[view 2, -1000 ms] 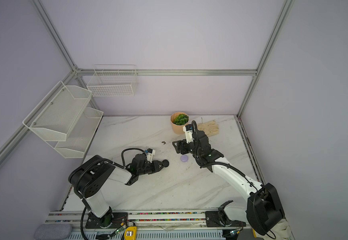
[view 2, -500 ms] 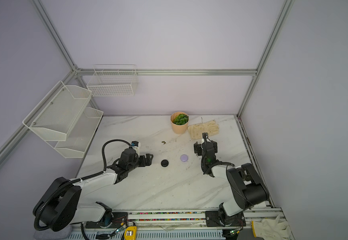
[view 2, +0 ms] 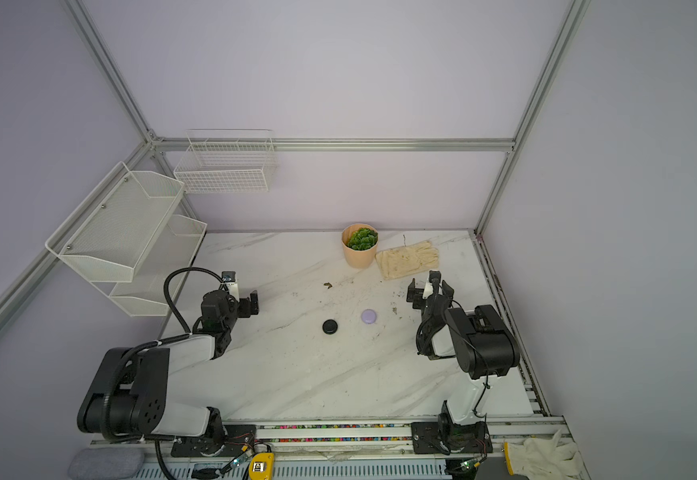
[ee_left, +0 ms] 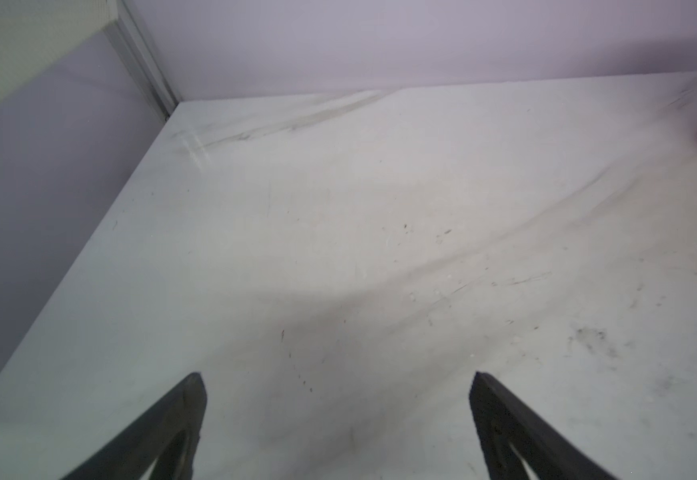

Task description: Insert the wireless bluetooth earbuds into the charging case

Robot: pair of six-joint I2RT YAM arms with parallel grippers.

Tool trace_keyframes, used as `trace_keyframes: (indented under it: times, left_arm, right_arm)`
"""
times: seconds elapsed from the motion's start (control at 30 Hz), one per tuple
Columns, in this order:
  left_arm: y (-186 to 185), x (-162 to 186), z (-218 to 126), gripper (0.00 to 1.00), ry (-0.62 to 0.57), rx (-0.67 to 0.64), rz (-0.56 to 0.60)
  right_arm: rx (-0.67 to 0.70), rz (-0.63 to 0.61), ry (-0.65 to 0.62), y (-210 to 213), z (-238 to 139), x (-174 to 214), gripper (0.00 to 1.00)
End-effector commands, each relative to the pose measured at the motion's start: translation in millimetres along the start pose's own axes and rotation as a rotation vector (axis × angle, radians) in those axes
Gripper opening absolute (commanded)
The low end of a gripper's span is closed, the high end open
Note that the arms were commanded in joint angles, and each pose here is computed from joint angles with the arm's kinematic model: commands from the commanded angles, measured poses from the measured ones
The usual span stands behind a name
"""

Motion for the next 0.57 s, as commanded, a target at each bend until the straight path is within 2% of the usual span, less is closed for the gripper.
trace_keyframes:
  times: [0.0, 0.03, 0.1, 0.37, 0.53]
  left_arm:
    - [2.2, -14.6, 0.3, 1.00, -0.188, 0.003, -0.004]
    - [3.0, -13.5, 2.4, 1.00, -0.170, -0.005, -0.021]
    - [6.7, -12.4, 4.3, 1.00, -0.155, -0.021, -0.039]
    - [8.0, -12.7, 4.2, 1.00, -0.169, -0.029, -0.043]
    - [8.3, -12.7, 2.6, 1.00, -0.173, -0.029, -0.043]
  right_arm:
    - [-0.040, 0.030, -0.096, 3.8, 5.3, -24.9, 0.97]
    - [-0.019, 0.052, -0.065, 2.2, 11.3, -23.0, 0.97]
    - [-0.006, 0.049, -0.083, -0.1, 8.4, -24.1, 0.97]
    - [-0.053, 0.056, -0.035, 4.5, 19.3, -20.6, 0.97]
    - [-0.049, 0.049, -0.048, 1.6, 15.8, -21.7, 0.97]
Point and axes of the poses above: each gripper's point midway between its finger pads, its own z axis out along the fingers, its own y axis along the line the jaws close on, x = y × z, the point moved 5 cm from there along -z, back along the fingers, and after that the axes turned 1 degree about z, right-handed, at the moved point
